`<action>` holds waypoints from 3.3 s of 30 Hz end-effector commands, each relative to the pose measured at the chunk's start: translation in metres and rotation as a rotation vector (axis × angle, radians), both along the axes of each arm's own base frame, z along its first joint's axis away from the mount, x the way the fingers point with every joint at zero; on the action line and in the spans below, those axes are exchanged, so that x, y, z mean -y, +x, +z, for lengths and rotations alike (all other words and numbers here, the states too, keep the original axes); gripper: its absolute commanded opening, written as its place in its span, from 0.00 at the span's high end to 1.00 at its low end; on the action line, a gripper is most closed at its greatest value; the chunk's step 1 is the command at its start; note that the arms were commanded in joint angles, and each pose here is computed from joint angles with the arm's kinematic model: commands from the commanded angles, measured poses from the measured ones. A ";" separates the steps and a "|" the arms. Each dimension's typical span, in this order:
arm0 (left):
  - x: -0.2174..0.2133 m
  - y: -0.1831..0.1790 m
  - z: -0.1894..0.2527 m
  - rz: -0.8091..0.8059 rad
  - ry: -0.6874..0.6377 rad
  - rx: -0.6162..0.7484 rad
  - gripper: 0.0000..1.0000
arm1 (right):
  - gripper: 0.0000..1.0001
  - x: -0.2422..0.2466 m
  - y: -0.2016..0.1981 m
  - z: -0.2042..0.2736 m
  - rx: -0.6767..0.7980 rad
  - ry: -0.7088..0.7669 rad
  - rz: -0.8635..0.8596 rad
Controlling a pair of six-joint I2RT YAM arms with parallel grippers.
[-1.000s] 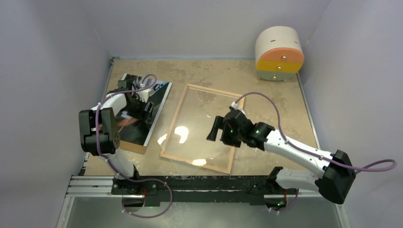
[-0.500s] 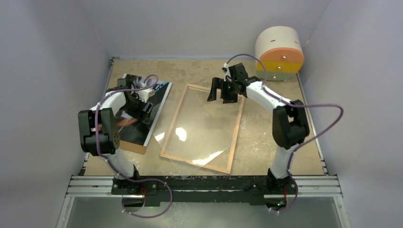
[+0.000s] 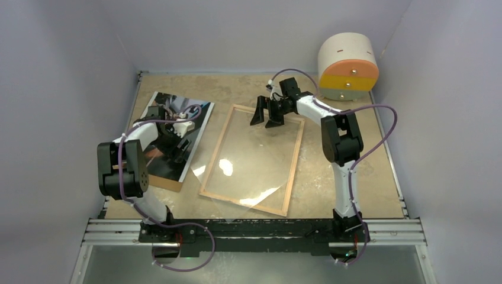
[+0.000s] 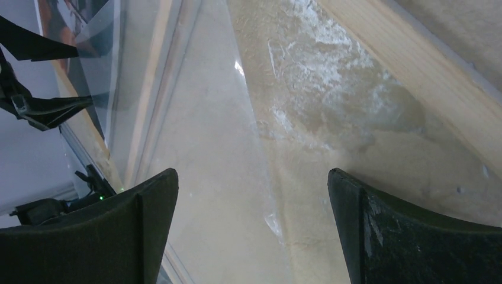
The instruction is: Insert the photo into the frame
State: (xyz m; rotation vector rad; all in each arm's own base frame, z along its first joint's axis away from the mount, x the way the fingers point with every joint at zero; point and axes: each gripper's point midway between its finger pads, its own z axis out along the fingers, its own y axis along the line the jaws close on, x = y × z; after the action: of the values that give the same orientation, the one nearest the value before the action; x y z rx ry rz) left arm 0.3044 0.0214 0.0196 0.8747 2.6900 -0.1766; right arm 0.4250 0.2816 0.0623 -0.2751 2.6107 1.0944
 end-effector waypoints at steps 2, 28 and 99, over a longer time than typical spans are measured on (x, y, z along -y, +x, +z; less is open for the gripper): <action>-0.001 0.009 -0.010 -0.010 0.075 0.065 0.25 | 0.03 -0.017 0.016 0.001 0.055 0.084 0.049; 0.018 0.036 -0.029 0.019 0.133 0.121 0.24 | 0.35 -0.027 -0.059 0.025 -0.057 0.348 0.051; 0.107 0.074 0.035 -0.102 -0.212 0.124 0.04 | 1.00 0.081 -0.109 0.048 -0.109 0.401 -0.351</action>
State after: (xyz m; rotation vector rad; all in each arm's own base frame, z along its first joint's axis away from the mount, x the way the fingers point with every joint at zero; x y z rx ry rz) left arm 0.3686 -0.0652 0.0427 0.9122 2.5173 -0.3481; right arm 0.3178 0.2009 0.1102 0.3368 2.3390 1.4579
